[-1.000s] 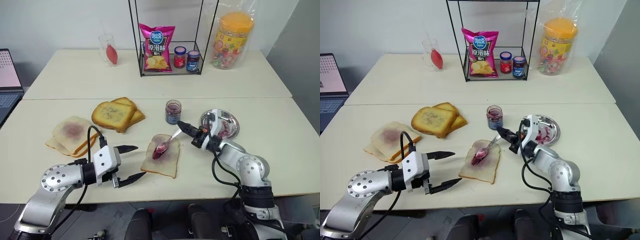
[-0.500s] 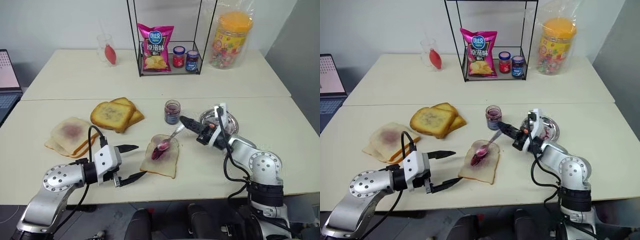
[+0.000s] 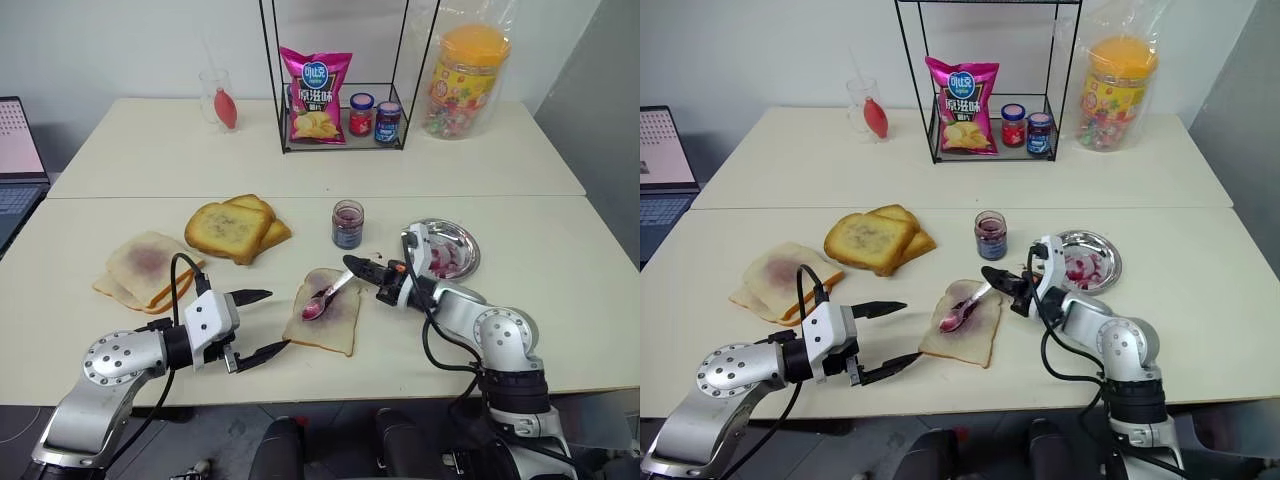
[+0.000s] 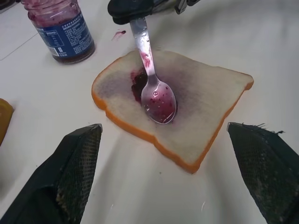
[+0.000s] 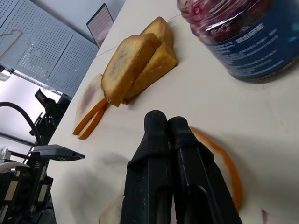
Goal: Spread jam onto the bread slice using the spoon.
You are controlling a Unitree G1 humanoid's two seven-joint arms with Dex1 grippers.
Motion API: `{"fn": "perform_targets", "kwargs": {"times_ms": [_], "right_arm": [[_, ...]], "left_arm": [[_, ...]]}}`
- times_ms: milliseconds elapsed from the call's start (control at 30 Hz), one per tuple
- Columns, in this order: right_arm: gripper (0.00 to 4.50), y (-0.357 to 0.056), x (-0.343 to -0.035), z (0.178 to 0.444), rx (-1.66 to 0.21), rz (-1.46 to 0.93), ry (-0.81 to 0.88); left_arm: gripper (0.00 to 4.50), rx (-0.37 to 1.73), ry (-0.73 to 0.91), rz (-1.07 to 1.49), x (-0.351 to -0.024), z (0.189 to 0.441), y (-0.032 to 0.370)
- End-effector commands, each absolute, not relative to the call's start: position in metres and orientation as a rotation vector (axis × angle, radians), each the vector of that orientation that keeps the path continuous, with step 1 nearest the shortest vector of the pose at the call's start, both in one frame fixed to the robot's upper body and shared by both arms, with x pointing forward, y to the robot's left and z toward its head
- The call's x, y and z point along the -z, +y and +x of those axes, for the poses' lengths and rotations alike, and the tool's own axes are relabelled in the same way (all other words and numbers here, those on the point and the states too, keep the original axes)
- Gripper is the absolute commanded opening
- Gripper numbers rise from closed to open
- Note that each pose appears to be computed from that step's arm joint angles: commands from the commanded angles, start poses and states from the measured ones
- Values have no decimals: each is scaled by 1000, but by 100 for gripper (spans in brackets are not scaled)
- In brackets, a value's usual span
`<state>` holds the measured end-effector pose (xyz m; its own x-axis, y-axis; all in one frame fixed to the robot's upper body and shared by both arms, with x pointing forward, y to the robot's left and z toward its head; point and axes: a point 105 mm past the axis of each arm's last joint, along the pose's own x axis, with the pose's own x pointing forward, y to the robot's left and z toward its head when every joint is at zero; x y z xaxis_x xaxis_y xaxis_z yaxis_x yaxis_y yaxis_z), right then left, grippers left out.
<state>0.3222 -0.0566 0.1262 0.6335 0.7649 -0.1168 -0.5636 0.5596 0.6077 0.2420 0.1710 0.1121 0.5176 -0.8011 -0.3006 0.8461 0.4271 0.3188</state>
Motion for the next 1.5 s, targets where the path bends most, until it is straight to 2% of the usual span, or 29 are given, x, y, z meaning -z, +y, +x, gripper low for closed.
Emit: {"fn": "perform_targets", "kwargs": {"times_ms": [33,200,567,767,967,1133,1333,1500], "right_arm": [[6,-81,-136,326,-757,538,339],[6,-95,-144,325,-744,538,318],[6,-86,-197,308,-890,678,192],[6,-138,-220,321,-687,657,38],[6,-198,-206,325,-469,666,8],[6,-228,-190,331,-365,671,13],[6,-242,-177,337,-340,664,29],[6,-258,-157,355,-258,664,53]], "left_arm": [[450,1034,70,485,-120,242,170],[450,1039,64,487,-121,245,169],[450,1085,65,467,-130,248,163],[450,1213,-28,438,-170,257,110],[450,1257,-68,435,-179,266,64],[450,1290,-89,460,-184,275,36],[450,1299,-101,484,-188,284,17],[450,1285,-118,486,-187,289,2]]}}
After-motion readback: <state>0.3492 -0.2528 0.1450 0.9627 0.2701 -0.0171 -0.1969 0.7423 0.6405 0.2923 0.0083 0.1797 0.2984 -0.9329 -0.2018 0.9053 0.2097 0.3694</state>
